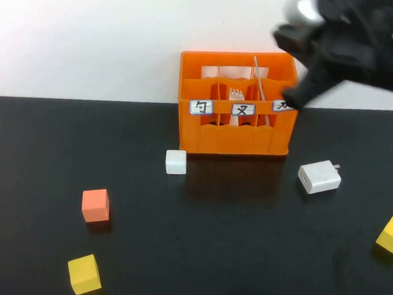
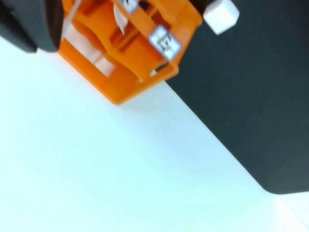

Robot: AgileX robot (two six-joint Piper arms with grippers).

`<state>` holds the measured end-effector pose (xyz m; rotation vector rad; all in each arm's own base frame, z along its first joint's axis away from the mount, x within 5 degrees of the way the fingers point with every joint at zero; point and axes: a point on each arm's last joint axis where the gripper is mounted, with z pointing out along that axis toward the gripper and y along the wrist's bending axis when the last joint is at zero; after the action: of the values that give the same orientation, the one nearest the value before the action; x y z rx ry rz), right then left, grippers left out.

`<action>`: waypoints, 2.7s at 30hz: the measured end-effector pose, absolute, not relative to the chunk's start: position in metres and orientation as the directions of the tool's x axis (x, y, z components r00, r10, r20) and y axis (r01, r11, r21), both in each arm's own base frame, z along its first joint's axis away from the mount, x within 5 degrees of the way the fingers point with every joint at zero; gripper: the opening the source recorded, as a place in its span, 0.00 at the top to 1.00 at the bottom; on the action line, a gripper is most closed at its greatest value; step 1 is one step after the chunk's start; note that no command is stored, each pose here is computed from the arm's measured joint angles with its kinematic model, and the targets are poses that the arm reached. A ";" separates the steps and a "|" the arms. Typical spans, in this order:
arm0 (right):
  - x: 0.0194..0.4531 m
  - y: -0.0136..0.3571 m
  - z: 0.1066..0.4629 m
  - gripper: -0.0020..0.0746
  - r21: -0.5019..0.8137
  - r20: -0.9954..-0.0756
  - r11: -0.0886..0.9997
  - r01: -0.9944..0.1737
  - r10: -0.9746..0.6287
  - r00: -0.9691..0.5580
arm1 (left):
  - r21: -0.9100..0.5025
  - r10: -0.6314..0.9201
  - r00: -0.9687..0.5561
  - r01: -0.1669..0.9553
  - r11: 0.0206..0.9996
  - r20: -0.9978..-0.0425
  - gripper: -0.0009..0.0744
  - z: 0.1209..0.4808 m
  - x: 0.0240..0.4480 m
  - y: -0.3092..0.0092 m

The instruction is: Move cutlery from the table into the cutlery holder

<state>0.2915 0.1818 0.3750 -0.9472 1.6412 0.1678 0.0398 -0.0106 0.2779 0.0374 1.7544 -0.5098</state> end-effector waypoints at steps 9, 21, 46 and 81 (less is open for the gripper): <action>0.213 0.132 0.367 0.97 -0.395 -0.886 0.697 -0.598 -0.462 0.047 | -0.309 -0.253 -0.209 0.308 0.900 -0.945 0.99 0.279 0.035 -0.008; 0.115 0.082 0.322 0.97 -0.404 -0.862 0.622 -0.671 -0.504 0.052 | -0.290 -0.234 -0.209 0.304 0.907 -0.950 0.99 0.272 0.038 -0.009; 0.045 0.005 0.285 0.97 -0.347 -0.851 0.835 -0.426 -0.471 -0.231 | -0.279 -0.251 -0.123 0.360 0.890 -0.960 0.99 0.266 0.043 -0.014; 0.044 0.010 0.262 0.98 -0.236 -0.836 0.855 -0.462 -0.421 -0.352 | -0.287 -0.186 -0.373 0.237 0.928 -0.909 0.99 0.240 0.041 -0.009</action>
<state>0.0442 0.0102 0.2617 -0.6494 1.9857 0.0499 0.0409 -0.0092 0.2401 0.0373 1.9014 -0.4458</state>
